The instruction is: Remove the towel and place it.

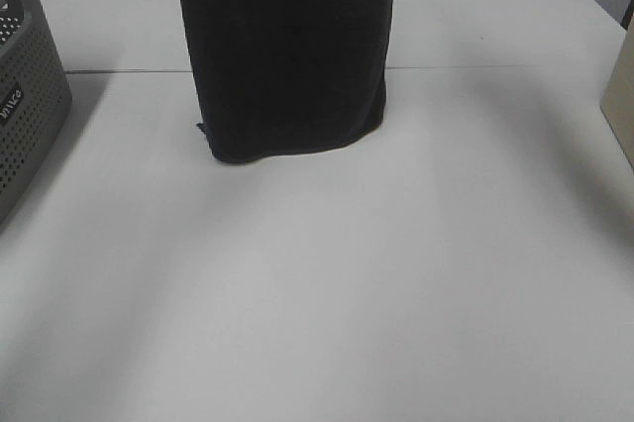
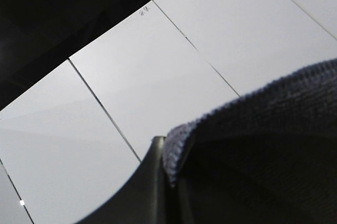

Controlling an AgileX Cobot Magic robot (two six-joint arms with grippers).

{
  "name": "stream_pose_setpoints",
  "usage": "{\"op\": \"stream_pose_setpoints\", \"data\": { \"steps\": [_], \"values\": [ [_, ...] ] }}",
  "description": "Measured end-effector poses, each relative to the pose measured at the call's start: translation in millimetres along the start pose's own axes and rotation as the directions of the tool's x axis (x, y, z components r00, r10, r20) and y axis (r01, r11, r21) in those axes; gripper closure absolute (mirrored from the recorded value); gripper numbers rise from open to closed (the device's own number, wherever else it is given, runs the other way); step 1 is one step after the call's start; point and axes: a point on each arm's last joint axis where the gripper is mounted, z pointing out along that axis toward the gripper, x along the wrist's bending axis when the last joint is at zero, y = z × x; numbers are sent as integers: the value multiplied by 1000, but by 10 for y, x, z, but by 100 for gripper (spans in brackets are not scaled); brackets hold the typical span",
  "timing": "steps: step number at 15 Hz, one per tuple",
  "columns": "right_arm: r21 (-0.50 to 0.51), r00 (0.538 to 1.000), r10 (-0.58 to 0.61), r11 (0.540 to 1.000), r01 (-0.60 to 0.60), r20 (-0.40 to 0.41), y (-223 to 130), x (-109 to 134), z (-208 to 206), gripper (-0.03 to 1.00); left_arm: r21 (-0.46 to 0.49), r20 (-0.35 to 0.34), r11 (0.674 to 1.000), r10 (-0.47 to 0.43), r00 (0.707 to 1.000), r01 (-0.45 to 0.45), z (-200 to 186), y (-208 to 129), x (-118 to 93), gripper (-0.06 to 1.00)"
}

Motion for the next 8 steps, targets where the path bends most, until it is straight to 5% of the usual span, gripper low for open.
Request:
{"op": "stream_pose_setpoints", "data": {
  "steps": [5, 8],
  "values": [
    [-83, 1000, 24, 996, -23, 19, -160, -138, 217, 95, -69, -50, 998, 6, 999, -9, 358, -163, -149, 94],
    [-126, 997, 72, 990, -68, 25, -355, -264, 351, 95, -92, -69, 993, -79, 994, 73, 513, -440, -197, 94]
  ]
}}
